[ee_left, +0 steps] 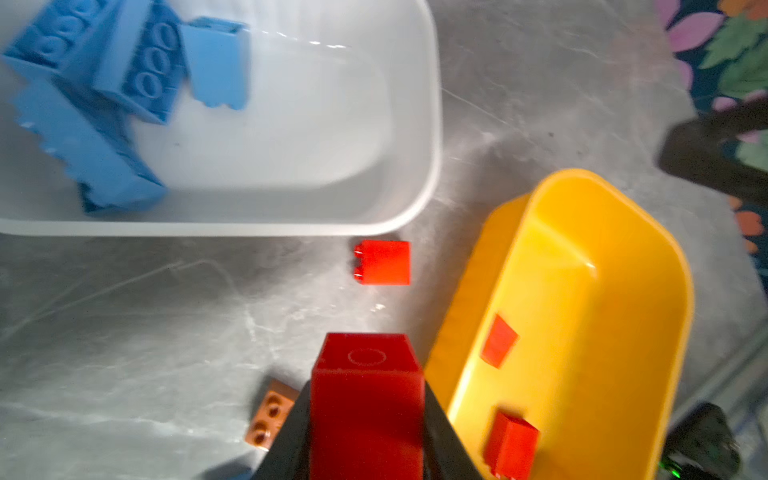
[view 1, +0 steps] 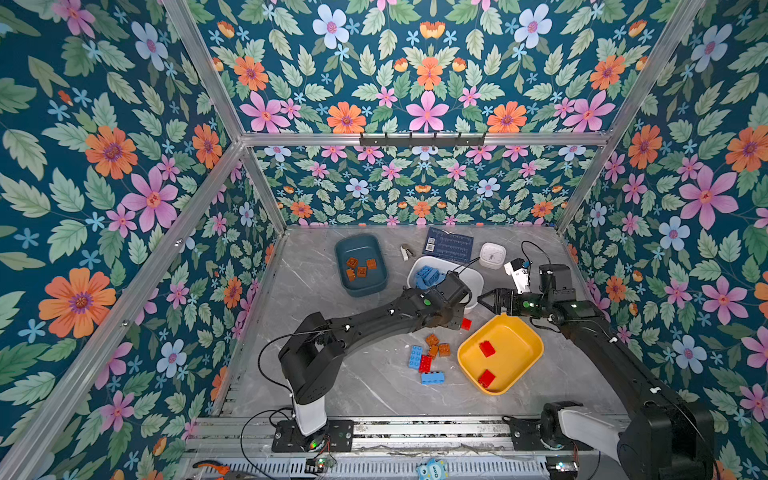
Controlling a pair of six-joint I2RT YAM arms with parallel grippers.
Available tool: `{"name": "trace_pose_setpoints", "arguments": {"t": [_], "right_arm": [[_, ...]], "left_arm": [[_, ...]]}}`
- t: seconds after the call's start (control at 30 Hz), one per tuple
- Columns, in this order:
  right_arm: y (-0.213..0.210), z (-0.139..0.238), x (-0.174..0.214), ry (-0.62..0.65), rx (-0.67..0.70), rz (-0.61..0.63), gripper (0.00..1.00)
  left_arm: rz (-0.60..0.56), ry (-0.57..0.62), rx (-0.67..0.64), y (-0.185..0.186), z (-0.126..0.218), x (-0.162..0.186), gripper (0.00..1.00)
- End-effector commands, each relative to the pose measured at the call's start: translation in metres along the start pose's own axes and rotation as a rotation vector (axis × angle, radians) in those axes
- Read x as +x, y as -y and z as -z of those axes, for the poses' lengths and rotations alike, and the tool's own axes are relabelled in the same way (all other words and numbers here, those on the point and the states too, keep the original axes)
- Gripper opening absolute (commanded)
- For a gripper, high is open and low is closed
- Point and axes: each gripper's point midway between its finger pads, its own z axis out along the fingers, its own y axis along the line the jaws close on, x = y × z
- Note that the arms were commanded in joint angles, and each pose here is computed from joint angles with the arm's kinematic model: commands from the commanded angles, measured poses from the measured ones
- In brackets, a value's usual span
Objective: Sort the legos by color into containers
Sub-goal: 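Carry the red brick over the yellow tray and release it with the left gripper, then move the left gripper back to the pile and grasp a blue brick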
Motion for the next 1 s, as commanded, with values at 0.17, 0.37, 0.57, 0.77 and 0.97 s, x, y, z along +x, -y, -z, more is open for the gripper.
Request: {"name": "trace_pose_setpoints", "arguments": {"t": [0.17, 0.37, 0.57, 0.77, 0.97], "right_arm": [[0.000, 0.007, 0.002, 0.003, -0.003, -0.019, 0.99], [0.001, 0.012, 0.006, -0.005, 0.023, -0.010, 0.99], [0.002, 0.018, 0.007, -0.005, 0.046, -0.003, 0.99], [0.000, 0.016, 0.008, -0.014, 0.028, -0.010, 0.99], [-0.005, 0.015, 0.008, -0.031, 0.002, -0.013, 0.99]], "left_arm": [[0.029, -0.038, 0.204, 0.065, 0.005, 0.033, 0.23], [0.048, -0.086, 0.294, 0.080, -0.014, 0.055, 0.26], [0.020, -0.086, 0.272, 0.077, -0.019, 0.057, 0.49], [-0.037, -0.061, 0.195, 0.062, -0.001, 0.047, 0.68], [-0.075, -0.076, 0.017, 0.016, 0.012, 0.048, 0.72]]}}
